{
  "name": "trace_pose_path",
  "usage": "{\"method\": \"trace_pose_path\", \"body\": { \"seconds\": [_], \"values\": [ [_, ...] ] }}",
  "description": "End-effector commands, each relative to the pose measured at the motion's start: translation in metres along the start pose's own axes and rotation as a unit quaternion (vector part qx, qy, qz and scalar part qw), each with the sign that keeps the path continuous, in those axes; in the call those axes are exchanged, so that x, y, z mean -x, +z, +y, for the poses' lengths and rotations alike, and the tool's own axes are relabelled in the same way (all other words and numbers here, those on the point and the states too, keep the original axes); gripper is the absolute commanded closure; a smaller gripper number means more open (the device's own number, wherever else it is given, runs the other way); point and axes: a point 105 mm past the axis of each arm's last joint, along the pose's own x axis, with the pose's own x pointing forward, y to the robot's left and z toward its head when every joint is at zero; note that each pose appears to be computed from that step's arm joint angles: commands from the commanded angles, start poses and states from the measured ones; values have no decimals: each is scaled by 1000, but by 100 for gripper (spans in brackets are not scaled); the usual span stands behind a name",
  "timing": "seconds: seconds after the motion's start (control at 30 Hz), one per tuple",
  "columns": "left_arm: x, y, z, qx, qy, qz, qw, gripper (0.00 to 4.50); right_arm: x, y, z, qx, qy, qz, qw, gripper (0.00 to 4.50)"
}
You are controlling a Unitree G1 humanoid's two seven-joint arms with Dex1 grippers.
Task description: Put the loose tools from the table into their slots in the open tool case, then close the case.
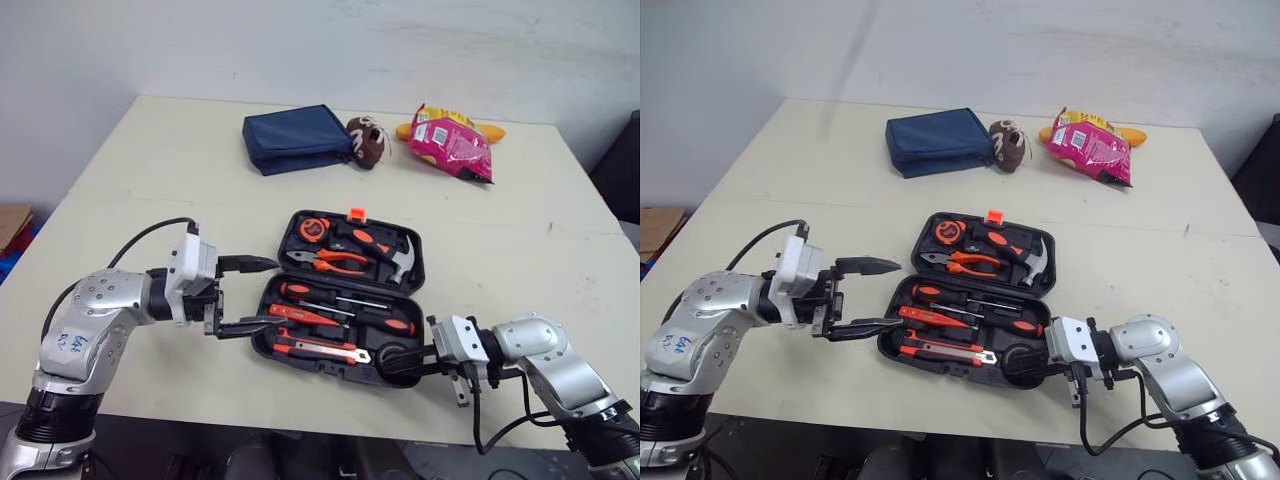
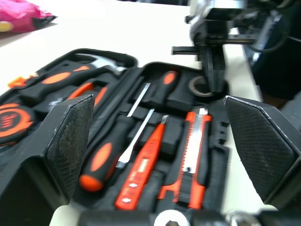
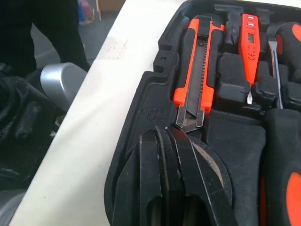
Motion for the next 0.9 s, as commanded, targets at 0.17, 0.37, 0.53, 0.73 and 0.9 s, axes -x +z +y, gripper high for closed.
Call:
{"method": "trace_pose_path", "body": {
  "seconds": [0.17,0.37,0.53,0.73,0.9],
  "values": [
    [-5,4,-4,-10,-13,-7,1000,0,6,-54,22,-78,22,68,994,447],
    [1,-2,-2,-5,20,2,1000,0,31,39,-6,-55,-39,-63,996,447],
    [6,-4,4,-4,38,7,999,0,64,59,-8,-72,-80,-37,994,447],
    [9,-11,20,-8,68,22,997,0,95,32,-30,-65,-188,28,980,447],
    [11,-31,48,-5,126,70,990,57,113,-14,-49,-77,-265,87,957,450]
  ]
}}
